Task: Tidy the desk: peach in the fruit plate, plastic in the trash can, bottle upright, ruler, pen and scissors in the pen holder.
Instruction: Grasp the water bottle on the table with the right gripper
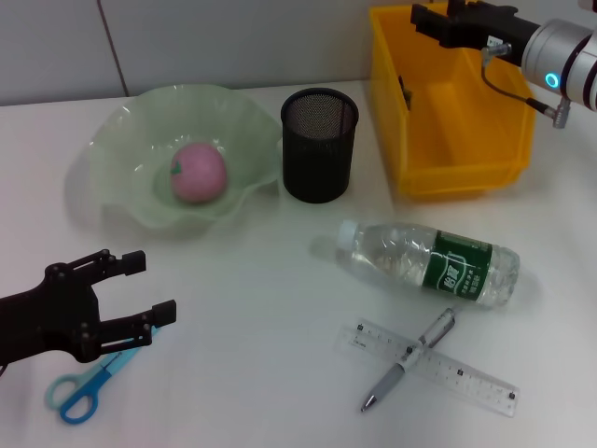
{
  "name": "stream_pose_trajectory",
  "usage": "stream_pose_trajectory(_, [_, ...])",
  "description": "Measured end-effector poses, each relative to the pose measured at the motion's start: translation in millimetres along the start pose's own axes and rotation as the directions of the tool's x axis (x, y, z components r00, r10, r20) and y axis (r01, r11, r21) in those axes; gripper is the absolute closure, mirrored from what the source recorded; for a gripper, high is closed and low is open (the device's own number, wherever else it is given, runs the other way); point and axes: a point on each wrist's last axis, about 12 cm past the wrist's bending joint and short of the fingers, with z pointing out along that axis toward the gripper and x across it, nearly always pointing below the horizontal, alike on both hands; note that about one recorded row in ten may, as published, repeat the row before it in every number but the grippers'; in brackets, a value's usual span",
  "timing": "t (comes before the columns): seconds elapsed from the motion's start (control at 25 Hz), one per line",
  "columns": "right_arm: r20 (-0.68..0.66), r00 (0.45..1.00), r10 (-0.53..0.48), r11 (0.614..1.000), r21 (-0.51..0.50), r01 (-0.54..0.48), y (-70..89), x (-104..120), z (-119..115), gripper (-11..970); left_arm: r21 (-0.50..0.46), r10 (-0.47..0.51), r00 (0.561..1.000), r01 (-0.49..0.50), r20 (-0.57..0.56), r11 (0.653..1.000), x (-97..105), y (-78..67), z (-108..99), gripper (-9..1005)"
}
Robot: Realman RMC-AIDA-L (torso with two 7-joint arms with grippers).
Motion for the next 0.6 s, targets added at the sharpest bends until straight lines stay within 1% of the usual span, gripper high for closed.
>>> stream_pose_trajectory(0.16, [0.001, 1.000, 0.000, 1.000, 0.002, 0.000, -0.8, -1, 0, 359, 0.000, 0.000, 1.000, 0.000, 0.000, 1.000, 0, 0.0, 0, 150])
stream_pose_trajectory(0.32, [0.008, 1.000, 0.010, 1.000, 0.003, -0.010, -1.1, -2, 0, 348, 0.000, 0.002, 1.000, -0.002, -0.003, 1.000, 0, 0.1, 0, 150])
stream_pose_trajectory(0.36, [0.025, 0.999, 0.038, 0.999, 0.002, -0.038, -2.0, -4, -1, 345, -0.001, 0.003, 1.000, -0.003, -0.004, 1.000, 0, 0.3, 0, 150])
stream_pose_trajectory(0.44, [0.039, 0.998, 0.057, 0.998, -0.006, -0.057, -2.4, -5, -3, 340, -0.001, 0.003, 1.000, -0.003, -0.004, 1.000, 0, 0.4, 0, 150])
stream_pose_trajectory(0.48, [0.068, 0.994, 0.089, 0.996, -0.029, -0.087, -3.6, -9, -6, 337, -0.002, 0.003, 1.000, -0.003, -0.004, 1.000, 0, 0.3, 0, 150])
stream_pose_trajectory(0.52, [0.068, 0.994, 0.089, 0.996, -0.029, -0.087, -3.6, -9, -6, 334, -0.002, 0.003, 1.000, -0.003, -0.004, 1.000, 0, 0.3, 0, 150])
stream_pose_trajectory(0.56, [0.100, 0.988, 0.121, 0.991, -0.075, -0.113, -4.1, -13, -11, 331, -0.002, 0.003, 1.000, -0.003, -0.004, 1.000, 0, 0.3, 0, 150])
stream_pose_trajectory(0.6, [0.100, 0.988, 0.121, 0.991, -0.075, -0.113, -4.1, -13, -11, 328, -0.002, 0.004, 1.000, -0.004, -0.004, 1.000, 0, 0.3, 0, 150])
